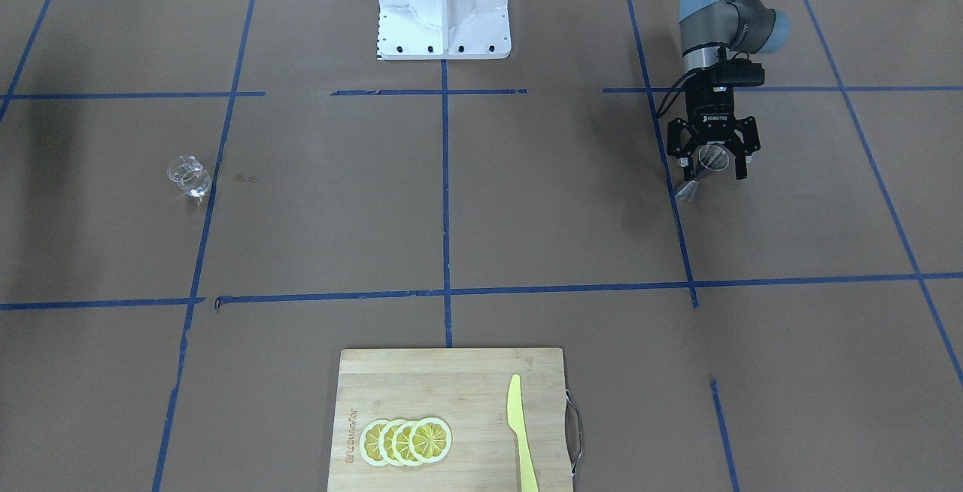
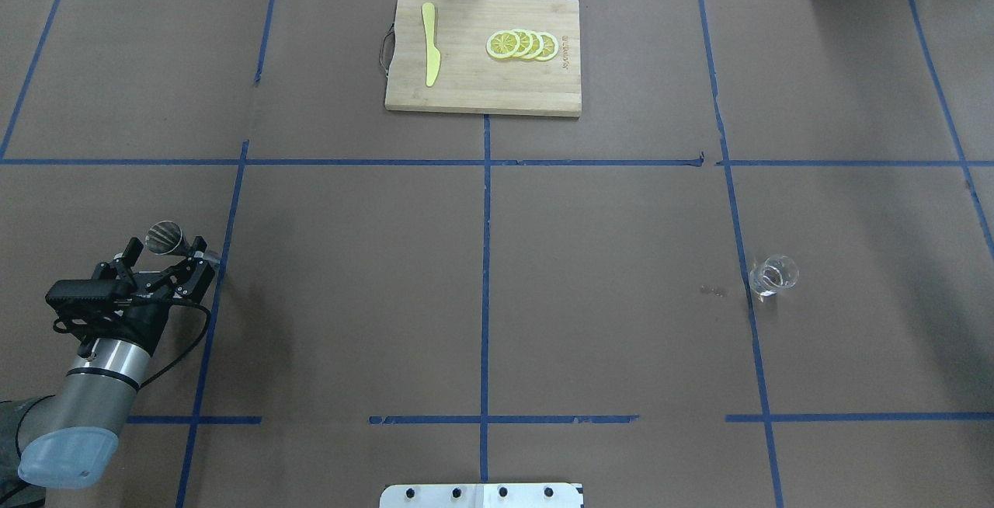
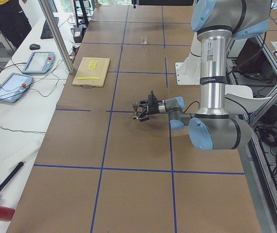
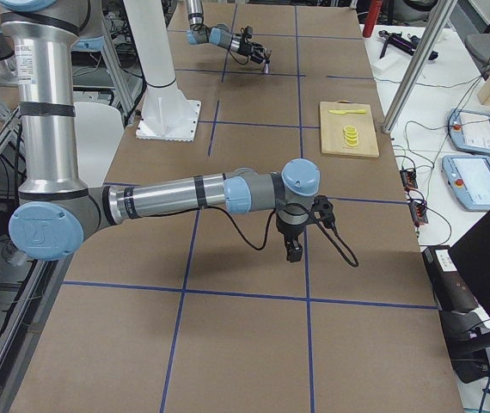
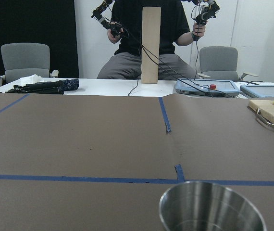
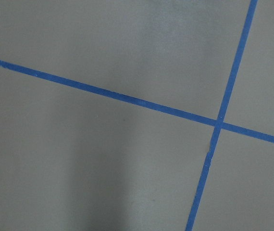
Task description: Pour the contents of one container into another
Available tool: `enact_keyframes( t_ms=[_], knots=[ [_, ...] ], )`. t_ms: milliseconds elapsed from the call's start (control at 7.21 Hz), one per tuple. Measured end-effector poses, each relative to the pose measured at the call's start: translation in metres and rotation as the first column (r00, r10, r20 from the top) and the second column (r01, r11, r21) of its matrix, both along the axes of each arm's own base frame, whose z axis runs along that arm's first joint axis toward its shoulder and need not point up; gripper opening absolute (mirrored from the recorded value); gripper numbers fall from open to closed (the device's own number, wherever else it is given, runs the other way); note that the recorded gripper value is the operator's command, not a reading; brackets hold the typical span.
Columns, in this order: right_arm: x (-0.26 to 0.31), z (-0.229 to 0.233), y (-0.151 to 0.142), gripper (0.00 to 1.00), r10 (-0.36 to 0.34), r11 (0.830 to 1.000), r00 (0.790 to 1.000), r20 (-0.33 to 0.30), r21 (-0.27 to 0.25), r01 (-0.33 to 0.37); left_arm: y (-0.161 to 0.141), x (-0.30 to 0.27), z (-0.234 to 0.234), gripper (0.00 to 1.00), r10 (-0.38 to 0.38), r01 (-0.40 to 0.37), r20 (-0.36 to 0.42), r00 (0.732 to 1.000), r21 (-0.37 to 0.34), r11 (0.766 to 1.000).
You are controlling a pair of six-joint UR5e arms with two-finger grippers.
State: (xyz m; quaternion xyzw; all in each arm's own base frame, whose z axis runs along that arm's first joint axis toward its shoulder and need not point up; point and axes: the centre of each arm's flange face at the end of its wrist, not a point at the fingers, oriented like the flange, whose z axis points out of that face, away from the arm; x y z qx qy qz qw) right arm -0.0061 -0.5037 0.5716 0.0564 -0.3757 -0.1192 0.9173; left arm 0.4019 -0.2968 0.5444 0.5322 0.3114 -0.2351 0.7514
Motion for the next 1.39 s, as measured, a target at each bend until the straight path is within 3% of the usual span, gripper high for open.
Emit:
enact_keyframes(
  t_ms=[1386],
  knots=[
    [0.000,-0.001,0.000,1.00,0.002,1.000,1.000,0.000,0.000,-0.002,0.005,0.019,0.006,0.86,-0.011,0.011,0.017,1.000,0.019,1.000]
  ],
)
